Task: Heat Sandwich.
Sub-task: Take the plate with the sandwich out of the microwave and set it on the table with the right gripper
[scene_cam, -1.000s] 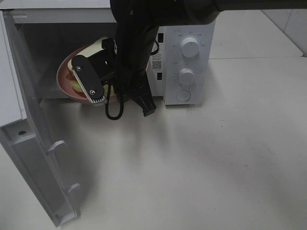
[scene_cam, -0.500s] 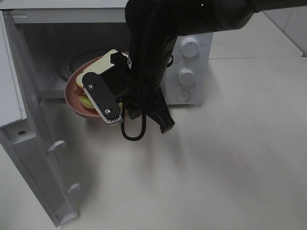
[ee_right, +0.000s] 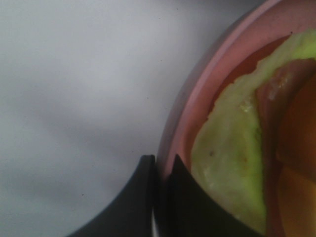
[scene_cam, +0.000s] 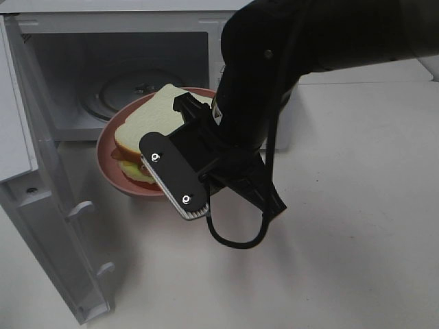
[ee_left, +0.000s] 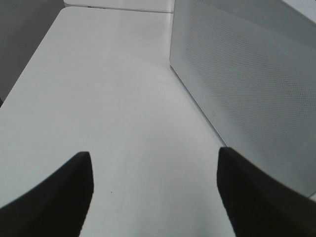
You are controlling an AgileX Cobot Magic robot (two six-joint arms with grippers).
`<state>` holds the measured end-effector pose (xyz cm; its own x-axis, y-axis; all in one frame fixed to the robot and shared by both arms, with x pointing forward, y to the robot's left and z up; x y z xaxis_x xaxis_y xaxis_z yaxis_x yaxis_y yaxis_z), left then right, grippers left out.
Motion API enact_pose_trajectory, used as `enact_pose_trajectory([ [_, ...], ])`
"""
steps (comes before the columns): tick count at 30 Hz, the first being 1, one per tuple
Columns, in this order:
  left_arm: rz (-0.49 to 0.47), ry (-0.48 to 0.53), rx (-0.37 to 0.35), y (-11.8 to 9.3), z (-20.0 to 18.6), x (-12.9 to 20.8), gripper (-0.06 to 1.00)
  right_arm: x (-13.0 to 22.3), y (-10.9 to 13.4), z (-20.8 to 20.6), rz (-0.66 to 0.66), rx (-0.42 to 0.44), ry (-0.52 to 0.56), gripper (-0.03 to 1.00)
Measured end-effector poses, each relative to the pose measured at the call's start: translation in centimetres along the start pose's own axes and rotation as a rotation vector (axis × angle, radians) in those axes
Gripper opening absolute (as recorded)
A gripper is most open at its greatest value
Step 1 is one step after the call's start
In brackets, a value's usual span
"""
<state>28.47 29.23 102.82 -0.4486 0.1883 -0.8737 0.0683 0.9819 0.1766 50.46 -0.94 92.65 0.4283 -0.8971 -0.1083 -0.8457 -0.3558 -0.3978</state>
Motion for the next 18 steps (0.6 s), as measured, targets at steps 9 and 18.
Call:
enact_pose_trajectory([
  [9,0.0,0.0,0.0,0.0,0.0,0.0,0.67,-0.2,2.6,-1.7,-0.003,-0.005,-0.032,0.04],
  [18,0.0,0.0,0.0,0.0,0.0,0.0,0.67,0.9,5.1,-3.6,-0.004,-0.007,-0.038,0.04],
])
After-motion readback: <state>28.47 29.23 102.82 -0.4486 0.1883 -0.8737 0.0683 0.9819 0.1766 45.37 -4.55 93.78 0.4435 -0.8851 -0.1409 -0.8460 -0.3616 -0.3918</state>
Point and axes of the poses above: a point on each arm's last joint axis where the gripper is mounted, z pointing out along that axis toward the gripper, y along the wrist's bending axis when the last joint is at zero, x = y × z, the point moved 6 cm from there along z, pointing out along that axis toward the gripper, and after that the axes turned 14 degrees about z, right-handed, at the moved point
